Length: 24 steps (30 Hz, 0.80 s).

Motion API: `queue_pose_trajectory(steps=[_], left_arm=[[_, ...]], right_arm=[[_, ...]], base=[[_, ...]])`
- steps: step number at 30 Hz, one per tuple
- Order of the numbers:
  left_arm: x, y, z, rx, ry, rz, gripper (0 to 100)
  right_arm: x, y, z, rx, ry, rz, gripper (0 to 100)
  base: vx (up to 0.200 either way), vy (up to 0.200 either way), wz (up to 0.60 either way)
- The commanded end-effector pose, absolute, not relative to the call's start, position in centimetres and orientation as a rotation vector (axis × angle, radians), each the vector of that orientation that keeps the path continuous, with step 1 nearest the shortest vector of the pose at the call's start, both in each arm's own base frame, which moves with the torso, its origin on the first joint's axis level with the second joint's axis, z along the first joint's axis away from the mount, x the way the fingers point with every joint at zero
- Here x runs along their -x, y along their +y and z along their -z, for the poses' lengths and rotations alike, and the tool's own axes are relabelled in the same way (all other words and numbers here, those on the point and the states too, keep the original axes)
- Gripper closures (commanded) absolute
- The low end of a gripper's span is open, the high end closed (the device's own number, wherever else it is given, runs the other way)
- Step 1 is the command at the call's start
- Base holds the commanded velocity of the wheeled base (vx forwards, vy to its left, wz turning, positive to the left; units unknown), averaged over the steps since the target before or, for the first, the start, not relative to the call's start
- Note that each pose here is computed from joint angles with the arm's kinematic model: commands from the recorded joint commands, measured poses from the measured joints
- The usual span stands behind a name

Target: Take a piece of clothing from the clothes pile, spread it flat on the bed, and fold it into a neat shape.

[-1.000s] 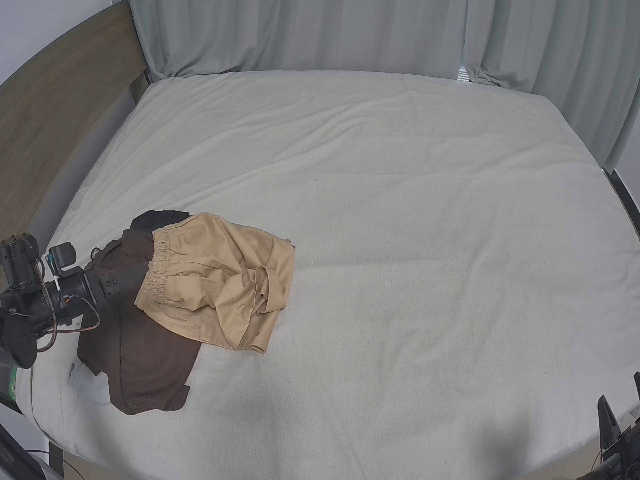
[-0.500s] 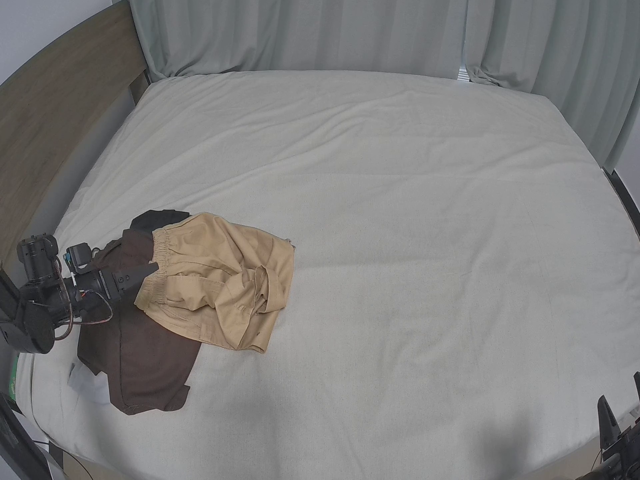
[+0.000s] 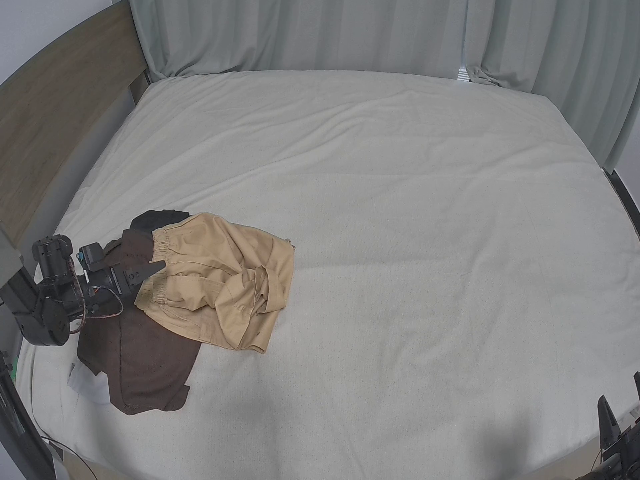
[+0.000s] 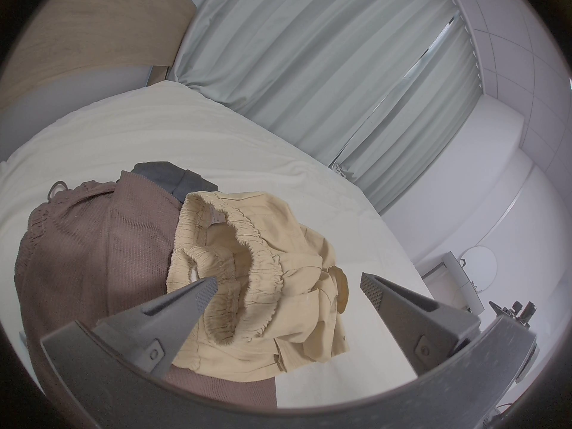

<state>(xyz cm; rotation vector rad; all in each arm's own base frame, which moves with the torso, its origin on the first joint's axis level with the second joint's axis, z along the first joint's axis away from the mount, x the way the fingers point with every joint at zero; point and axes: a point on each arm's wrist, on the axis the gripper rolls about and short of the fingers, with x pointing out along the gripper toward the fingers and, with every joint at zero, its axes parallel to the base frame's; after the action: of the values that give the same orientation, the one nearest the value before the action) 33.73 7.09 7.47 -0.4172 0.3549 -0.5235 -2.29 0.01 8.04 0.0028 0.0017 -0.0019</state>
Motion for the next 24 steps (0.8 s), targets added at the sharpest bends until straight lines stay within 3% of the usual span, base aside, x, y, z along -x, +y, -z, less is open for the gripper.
queue_pose_trajectory(steps=[1, 24], left_arm=[[-34.8, 7.1, -6.2, 0.428, 0.373, 0.528, 0], [-35.8, 4.1, -6.6, 0.468, 0.354, 0.616, 0]], right_arm=[[2.3, 0.0, -7.5, -0.002, 0.003, 0.002, 0], [2.3, 0.0, -7.5, -0.002, 0.003, 0.002, 0]], base=[[0.0, 0.0, 0.0], [0.0, 0.0, 0.0]])
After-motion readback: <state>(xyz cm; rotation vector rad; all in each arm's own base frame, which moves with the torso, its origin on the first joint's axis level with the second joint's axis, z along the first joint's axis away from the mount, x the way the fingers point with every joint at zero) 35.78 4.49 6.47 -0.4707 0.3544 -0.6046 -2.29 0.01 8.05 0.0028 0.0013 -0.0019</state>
